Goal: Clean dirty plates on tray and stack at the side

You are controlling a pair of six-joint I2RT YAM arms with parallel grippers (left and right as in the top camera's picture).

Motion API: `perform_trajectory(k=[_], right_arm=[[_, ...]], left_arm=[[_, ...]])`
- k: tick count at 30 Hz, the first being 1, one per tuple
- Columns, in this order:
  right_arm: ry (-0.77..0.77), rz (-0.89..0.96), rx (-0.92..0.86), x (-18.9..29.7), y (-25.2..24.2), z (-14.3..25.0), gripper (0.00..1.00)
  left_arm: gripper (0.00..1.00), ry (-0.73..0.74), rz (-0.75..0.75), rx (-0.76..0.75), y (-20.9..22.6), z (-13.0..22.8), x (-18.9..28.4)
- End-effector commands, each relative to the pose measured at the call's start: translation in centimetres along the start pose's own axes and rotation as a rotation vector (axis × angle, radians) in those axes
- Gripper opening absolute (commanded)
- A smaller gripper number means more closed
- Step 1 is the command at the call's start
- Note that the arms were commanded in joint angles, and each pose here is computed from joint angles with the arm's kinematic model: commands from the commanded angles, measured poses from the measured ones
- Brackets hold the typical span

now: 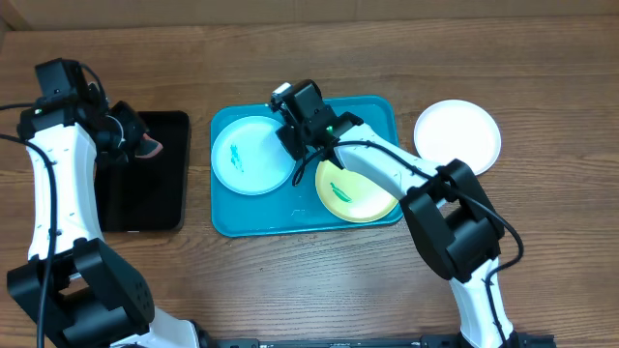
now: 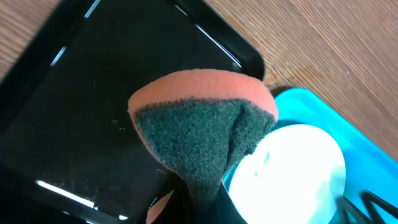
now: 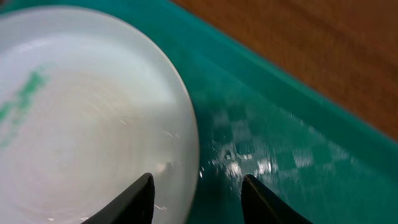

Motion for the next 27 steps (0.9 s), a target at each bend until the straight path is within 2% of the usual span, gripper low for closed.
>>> perform_trajectory(k=[1,3,5,8,12,17,21,27], right_arm=[[0.071,0.026,-0.098,-1.7,-0.9,1.8,0.46],[0.092,0.026,-0.124,-1.7,-0.8,2.1,0.43],[0.112,0.011,-0.156,-1.6,-0.6,2.5,0.35],[0.156,0.002,-0.257,-1.5,-0.4,3.2,0.10],[0.205,0.001,-0.403,-1.4,-0.2,3.9,0.04],[0.301,-0.035,-0.555,-1.0,0.5,5.2,0.04],[0.340,-0.051,-0.549,-0.8,0.7,5.7,0.04],[0.355,-0.042,-0.547,-0.7,0.6,6.0,0.04]], left_arm=[[0.04,0.011,0.023,-0.073,-1.3,0.4,-0.3],[0.04,0.016,0.028,-0.089,-2.0,0.6,-0.4],[0.04,0.023,0.035,-0.117,-2.8,1.0,-0.6],[0.04,0.045,0.049,-0.194,-4.5,1.9,-0.8],[0.04,0.080,0.049,-0.254,-6.5,3.3,-1.1],[0.04,0.101,0.063,-0.311,-8.5,4.6,-1.3],[0.04,0.120,0.077,-0.349,-10.2,6.1,-1.8],[0.05,0.144,0.094,-0.303,-12.1,9.0,-4.4]])
Point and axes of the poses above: each gripper's point midway between its finger pads, its own x axis back along the fingers, its own y axis along the line the jaws close on, z = x × y, the point moved 7 cm from there along x, back along the fingers, and after that the axes turned 7 degrees about -x, right-handed, at the moved point
